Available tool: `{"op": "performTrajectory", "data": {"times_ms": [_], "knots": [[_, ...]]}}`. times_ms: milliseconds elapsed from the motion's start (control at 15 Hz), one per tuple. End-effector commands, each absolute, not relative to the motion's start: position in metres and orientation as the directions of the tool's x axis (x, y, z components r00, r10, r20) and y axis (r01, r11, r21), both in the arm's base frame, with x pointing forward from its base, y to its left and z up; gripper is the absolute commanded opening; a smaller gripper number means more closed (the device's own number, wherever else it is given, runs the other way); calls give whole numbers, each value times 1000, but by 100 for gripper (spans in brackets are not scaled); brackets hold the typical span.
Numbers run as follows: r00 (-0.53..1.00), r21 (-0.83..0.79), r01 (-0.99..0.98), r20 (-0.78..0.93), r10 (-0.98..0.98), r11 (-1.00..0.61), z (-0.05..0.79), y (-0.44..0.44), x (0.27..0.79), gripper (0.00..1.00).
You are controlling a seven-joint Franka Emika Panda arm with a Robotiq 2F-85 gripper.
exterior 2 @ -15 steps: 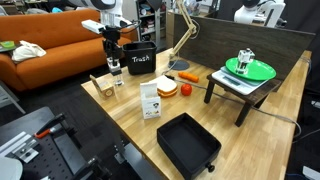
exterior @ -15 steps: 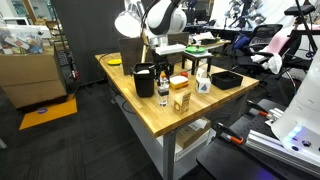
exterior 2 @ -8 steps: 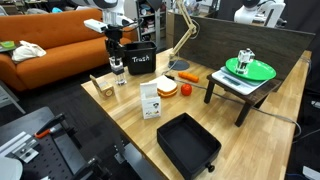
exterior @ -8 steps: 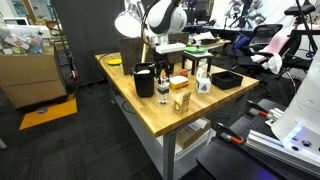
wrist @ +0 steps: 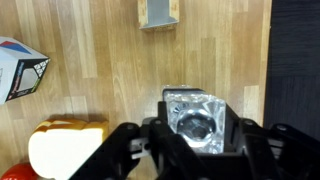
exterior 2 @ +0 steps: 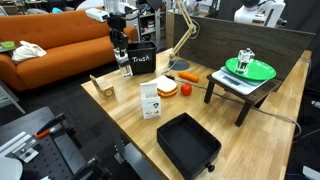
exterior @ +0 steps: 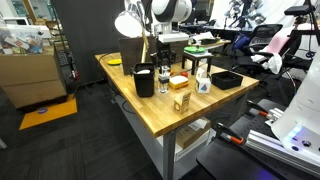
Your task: Move the perfume bottle on the table next to the white box
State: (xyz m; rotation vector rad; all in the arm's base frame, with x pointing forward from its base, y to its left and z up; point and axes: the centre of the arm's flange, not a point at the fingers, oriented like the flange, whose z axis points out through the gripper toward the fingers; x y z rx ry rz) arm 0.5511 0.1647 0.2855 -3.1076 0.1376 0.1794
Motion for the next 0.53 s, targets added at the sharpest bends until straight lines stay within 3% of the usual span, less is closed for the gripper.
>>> {"op": "performTrajectory", "data": {"times_ms": [0, 467], "knots": [[989, -11, -138, -59, -137, -990, 306, 140, 536, 27], [956, -17, -295, -18, -294, -955, 325, 87, 516, 27]]}}
